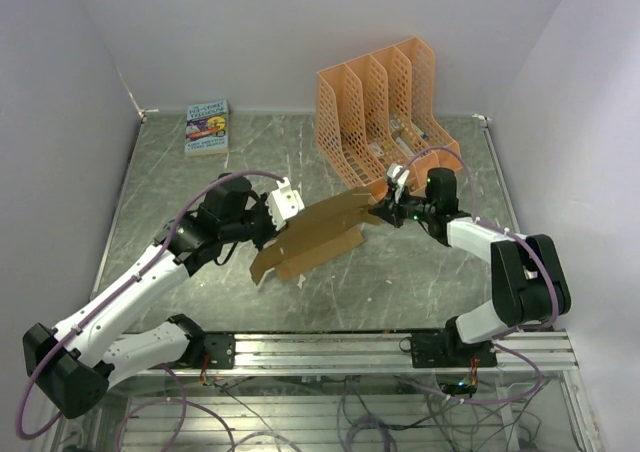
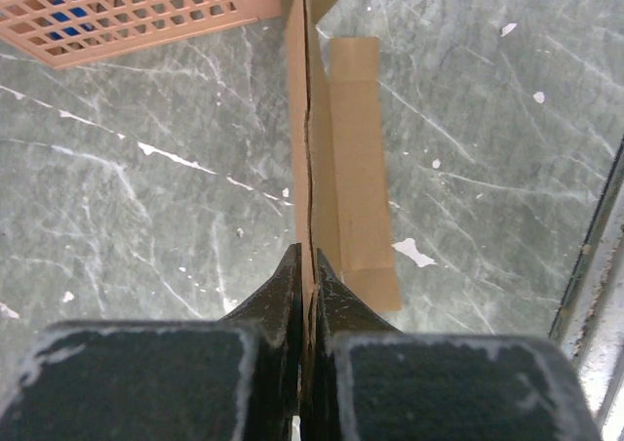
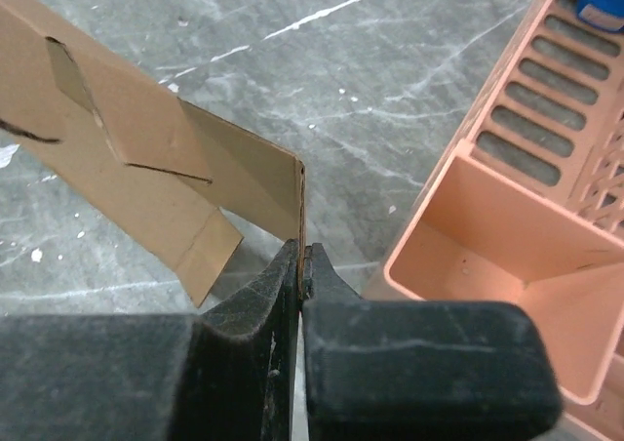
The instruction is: Fold the paper box
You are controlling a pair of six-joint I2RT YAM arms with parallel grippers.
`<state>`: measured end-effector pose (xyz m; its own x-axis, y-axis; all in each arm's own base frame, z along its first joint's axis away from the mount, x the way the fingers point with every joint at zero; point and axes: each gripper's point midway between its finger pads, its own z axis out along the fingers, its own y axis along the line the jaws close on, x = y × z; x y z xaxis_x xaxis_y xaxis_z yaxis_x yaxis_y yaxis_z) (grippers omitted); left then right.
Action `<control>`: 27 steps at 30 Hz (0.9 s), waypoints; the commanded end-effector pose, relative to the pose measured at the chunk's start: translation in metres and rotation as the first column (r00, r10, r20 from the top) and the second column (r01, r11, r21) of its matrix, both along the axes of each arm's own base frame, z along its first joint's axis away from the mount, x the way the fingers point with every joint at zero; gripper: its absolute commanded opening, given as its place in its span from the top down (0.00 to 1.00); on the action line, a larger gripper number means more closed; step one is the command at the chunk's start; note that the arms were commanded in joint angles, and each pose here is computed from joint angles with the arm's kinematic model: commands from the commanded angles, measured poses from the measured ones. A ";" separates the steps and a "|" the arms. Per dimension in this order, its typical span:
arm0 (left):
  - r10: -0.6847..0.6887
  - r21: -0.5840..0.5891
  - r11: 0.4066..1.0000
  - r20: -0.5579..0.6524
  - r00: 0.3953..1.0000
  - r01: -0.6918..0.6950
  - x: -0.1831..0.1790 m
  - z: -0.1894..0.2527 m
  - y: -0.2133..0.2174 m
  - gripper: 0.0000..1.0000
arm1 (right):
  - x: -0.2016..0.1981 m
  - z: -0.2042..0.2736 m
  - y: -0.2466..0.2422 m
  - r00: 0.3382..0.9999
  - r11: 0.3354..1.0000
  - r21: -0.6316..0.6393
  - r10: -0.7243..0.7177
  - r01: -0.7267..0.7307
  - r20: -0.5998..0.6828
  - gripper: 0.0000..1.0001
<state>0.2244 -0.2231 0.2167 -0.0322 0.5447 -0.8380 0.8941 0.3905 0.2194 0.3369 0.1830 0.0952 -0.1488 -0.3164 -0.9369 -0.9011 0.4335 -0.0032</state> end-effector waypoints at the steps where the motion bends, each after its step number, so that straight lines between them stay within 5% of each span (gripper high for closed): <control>1: -0.039 -0.052 0.998 -0.085 0.996 0.035 -0.013 0.004 -0.012 0.93 | 0.012 0.025 0.006 0.991 0.997 0.022 -0.075 0.073 0.110 1.00; 8: 0.008 -0.009 1.000 -0.270 0.963 -0.010 -0.014 -0.037 -0.019 0.93 | -0.002 0.017 0.011 0.987 0.989 0.041 -0.143 0.140 0.070 1.00; 17: 0.115 0.015 0.993 -0.266 0.957 -0.115 0.013 -0.047 -0.017 0.93 | -0.014 0.010 0.033 0.991 0.988 0.080 -0.133 0.135 -0.028 1.00; 27: 0.154 -0.097 0.977 -0.294 0.943 -0.190 0.020 -0.045 0.004 0.93 | -0.013 -0.012 0.033 0.975 0.982 0.056 -0.173 0.182 -0.143 1.00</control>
<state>0.2383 -0.2191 0.1600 -0.3800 0.4863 -0.7869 0.8394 0.5387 -0.0725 0.3269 0.2009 0.0765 -0.3152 -0.2371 -0.9189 -0.7759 0.6220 0.1056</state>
